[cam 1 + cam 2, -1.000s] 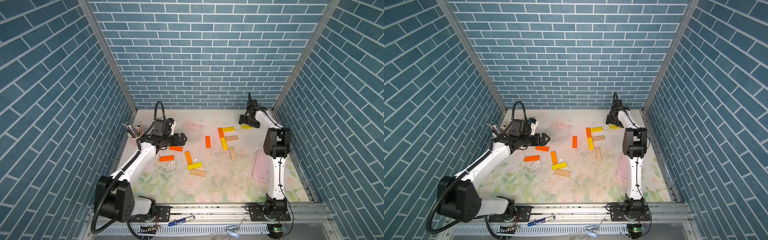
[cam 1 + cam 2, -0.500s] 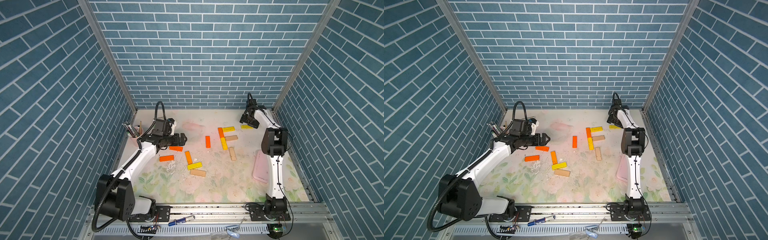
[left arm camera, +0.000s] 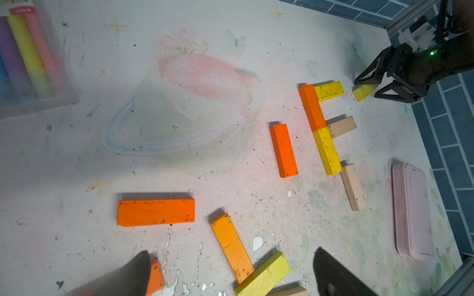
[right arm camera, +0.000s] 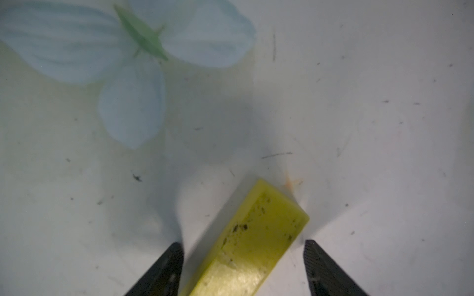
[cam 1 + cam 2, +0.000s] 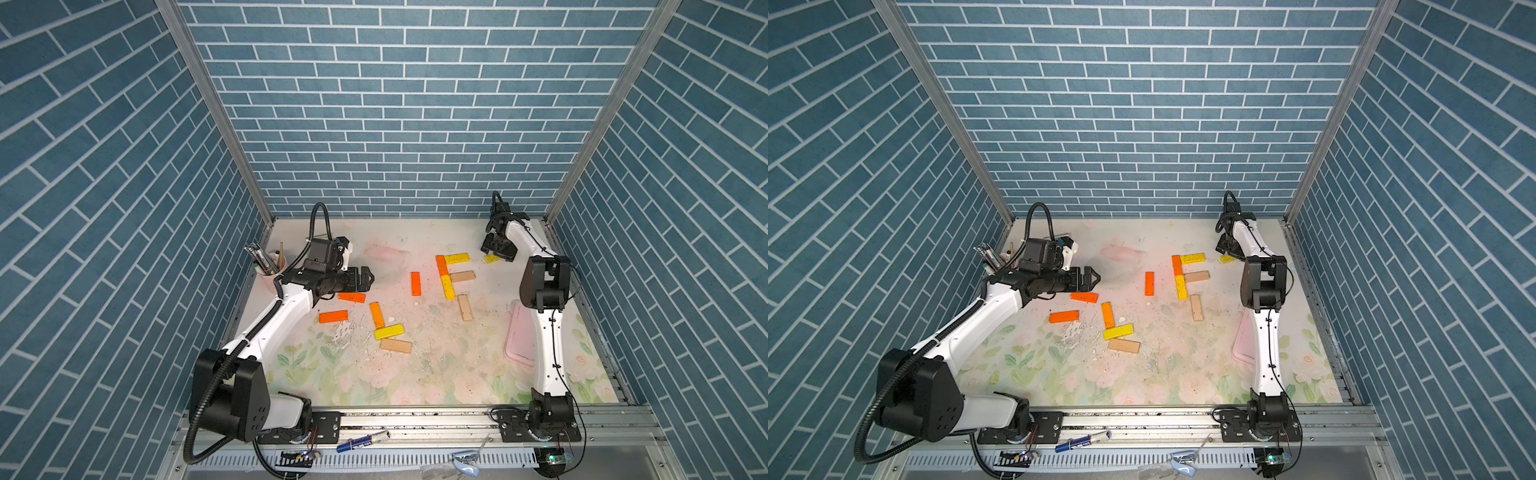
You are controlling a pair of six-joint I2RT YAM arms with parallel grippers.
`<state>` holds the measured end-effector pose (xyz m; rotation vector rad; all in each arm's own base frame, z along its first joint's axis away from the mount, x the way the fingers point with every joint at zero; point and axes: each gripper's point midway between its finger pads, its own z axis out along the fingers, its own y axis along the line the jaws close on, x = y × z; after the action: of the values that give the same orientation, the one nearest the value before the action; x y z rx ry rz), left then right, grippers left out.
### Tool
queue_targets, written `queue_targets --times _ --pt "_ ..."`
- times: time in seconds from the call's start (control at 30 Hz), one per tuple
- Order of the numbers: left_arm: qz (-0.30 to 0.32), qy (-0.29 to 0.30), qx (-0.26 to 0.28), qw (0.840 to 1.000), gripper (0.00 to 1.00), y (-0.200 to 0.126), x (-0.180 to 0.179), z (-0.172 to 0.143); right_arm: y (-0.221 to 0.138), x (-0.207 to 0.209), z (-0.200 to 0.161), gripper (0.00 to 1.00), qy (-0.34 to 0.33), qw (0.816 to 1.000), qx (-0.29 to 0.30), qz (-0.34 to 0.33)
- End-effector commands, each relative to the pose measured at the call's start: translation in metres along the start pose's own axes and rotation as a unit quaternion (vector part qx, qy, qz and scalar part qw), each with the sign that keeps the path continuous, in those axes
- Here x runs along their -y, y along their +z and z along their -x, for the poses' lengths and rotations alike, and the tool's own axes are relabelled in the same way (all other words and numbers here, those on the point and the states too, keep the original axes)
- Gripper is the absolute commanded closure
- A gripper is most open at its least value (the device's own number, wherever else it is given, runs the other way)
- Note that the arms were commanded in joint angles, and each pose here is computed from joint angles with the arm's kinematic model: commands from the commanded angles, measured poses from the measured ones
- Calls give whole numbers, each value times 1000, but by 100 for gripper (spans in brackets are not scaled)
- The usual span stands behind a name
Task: Assemble the number 6 with building blocks
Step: Pick up the building block from the center of the board.
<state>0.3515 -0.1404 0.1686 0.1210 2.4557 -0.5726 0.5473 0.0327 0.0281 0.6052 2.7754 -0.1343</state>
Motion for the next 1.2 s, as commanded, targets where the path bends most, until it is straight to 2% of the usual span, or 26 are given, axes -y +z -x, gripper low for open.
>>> queue_targets --times 0.0,0.07,0.2,0.4,0.6,0.67,1.03,1.17 --pt "-1 1 6 1000 1 -4 3 6 -18 13 -10 29 -14 1000 -7 -10" --pt "-2 2 7 1000 1 -4 3 6 -20 14 -13 34 -15 1000 -4 -1" --pt "-3 2 8 1000 1 -5 4 6 -13 13 -21 50 -27 999 -11 28" --pt "-3 3 10 1000 1 -6 4 7 -15 7 -32 69 -69 995 -28 63" --pt "-6 2 9 1000 1 -6 5 7 -36 10 -51 72 -104 990 -27 94" --pt "-8 2 10 1000 1 -6 5 7 -53 12 -60 73 -107 988 -23 111" --pt "-16 1 16 1000 1 -9 9 8 -93 33 -134 73 -132 979 -35 149" --pt "-18 0 18 1000 1 -10 10 9 -97 27 -155 73 -167 972 -43 162"
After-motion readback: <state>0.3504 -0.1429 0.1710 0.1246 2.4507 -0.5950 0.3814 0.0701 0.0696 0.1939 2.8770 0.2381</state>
